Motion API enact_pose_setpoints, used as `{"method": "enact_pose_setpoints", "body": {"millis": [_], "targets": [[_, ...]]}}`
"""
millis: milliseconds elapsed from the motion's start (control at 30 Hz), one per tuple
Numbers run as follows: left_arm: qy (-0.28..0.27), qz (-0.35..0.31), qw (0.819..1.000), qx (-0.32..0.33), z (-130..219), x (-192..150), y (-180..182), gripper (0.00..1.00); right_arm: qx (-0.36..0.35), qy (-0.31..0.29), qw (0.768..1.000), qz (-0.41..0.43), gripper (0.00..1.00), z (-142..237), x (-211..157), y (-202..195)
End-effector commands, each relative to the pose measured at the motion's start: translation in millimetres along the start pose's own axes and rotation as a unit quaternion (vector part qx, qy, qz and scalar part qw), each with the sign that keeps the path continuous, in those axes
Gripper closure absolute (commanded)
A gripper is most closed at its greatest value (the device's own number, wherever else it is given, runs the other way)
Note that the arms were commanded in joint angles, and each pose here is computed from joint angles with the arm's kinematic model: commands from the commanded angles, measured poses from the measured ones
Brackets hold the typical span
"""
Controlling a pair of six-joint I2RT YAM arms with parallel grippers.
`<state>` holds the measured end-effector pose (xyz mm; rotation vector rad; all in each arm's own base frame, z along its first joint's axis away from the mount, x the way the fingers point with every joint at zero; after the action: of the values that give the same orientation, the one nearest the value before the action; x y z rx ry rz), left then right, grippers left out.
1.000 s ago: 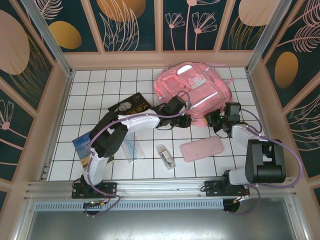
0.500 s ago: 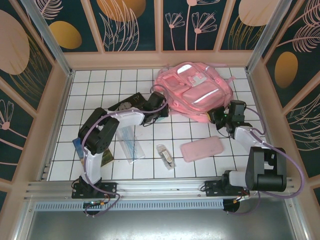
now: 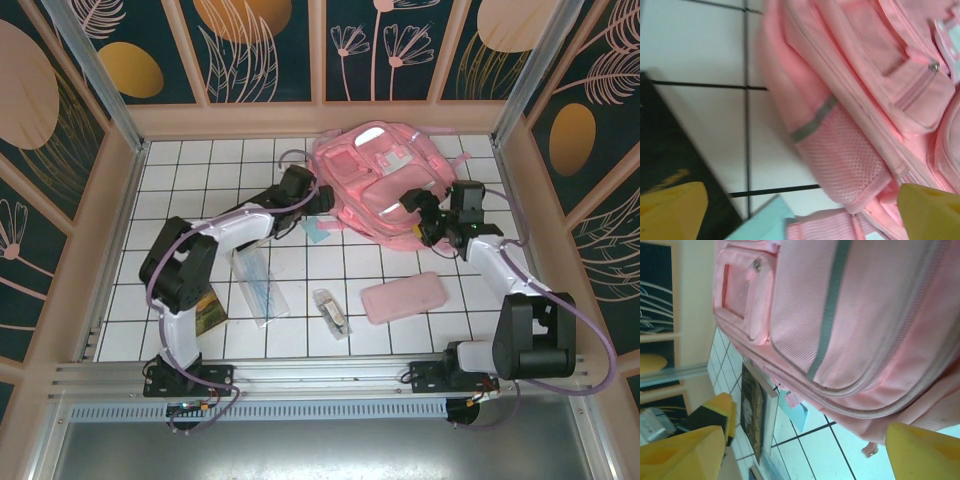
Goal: Pack the student bag
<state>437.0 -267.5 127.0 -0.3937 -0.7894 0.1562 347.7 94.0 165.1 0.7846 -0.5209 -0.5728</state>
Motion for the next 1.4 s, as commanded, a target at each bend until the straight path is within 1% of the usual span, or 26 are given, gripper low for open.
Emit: {"method": "enact_pose_setpoints", "body": {"millis": [0, 67, 133, 200, 233, 267, 400, 433, 533, 600, 667, 733, 867, 1000, 1133, 1367], "targets": [[-0.041, 0.004, 0.999, 0.035, 38.5, 29.7, 23.7, 0.01, -0.062, 0.024, 0.996, 0.066, 0.16, 18.2, -17.4, -8.1], [-0.046, 0.013, 0.998, 0.049, 47.3, 35.3, 43.6, 0.01, -0.060, 0.028, 0.993, 0.102, 0.16, 20.3, -23.0, 4.5], [-0.056, 0.027, 0.996, 0.060, 60.0, 44.6, 62.6, 0.01, -0.040, 0.038, 0.988, 0.142, 0.18, 14.4, -28.4, 25.8], [-0.058, 0.042, 0.995, 0.074, 64.9, 46.8, 83.8, 0.01, -0.018, 0.053, 0.983, 0.176, 0.22, 1.8, -32.9, 48.1], [-0.059, 0.051, 0.994, 0.080, 67.5, 47.3, 93.6, 0.01, -0.008, 0.059, 0.980, 0.192, 0.26, -7.8, -34.4, 60.3], [-0.060, 0.063, 0.993, 0.086, 69.9, 47.2, 104.2, 0.01, -0.002, 0.067, 0.976, 0.209, 0.30, -19.4, -37.4, 71.6], [-0.073, 0.109, 0.986, 0.105, 79.9, 46.1, 139.8, 0.01, 0.002, 0.100, 0.952, 0.289, 0.36, -74.3, -54.2, 106.5], [-0.069, 0.118, 0.984, 0.114, 80.5, 40.1, 150.7, 0.01, 0.003, 0.114, 0.944, 0.311, 0.37, -93.8, -59.6, 115.2], [-0.061, 0.145, 0.979, 0.130, 81.1, 28.4, 176.3, 0.01, 0.005, 0.132, 0.926, 0.354, 0.39, -141.5, -69.7, 133.1], [-0.053, 0.163, 0.977, 0.128, 78.9, 20.1, 187.0, 0.01, -0.003, 0.135, 0.916, 0.378, 0.39, -170.2, -73.8, 140.3], [-0.045, 0.177, 0.976, 0.119, 74.1, 11.5, 192.8, 0.01, -0.017, 0.131, 0.905, 0.404, 0.39, -195.2, -72.7, 143.9], [-0.039, 0.188, 0.976, 0.103, 68.6, 4.9, 192.2, 0.01, -0.023, 0.131, 0.895, 0.426, 0.39, -216.7, -82.3, 150.9], [-0.035, 0.199, 0.976, 0.082, 57.4, -4.4, 192.0, 0.04, 0.004, 0.153, 0.890, 0.429, 0.39, -247.9, -98.8, 161.5], [-0.018, 0.204, 0.976, 0.078, 44.2, -15.9, 195.1, 0.08, 0.013, 0.164, 0.887, 0.432, 0.40, -265.8, -111.4, 162.9], [-0.002, 0.207, 0.975, 0.080, 32.4, -27.9, 200.1, 0.10, 0.017, 0.166, 0.885, 0.434, 0.40, -280.3, -124.4, 159.6], [0.020, 0.209, 0.975, 0.067, 17.4, -38.5, 199.0, 0.13, -0.013, 0.163, 0.889, 0.427, 0.41, -304.5, -128.5, 135.2]]}}
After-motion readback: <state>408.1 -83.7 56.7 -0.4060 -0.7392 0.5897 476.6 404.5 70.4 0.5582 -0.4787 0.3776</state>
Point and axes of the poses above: each hand's point on the last joint's axis, 136 mm out from that joint toward the fingers, its own z axis back along the fingers, its own y axis along the line the jaws close on, x = y × z, the point moved 2 cm from there along z, back along the fingers, and after that the axes turned 4 degrees about z, right-handed, at the moved point
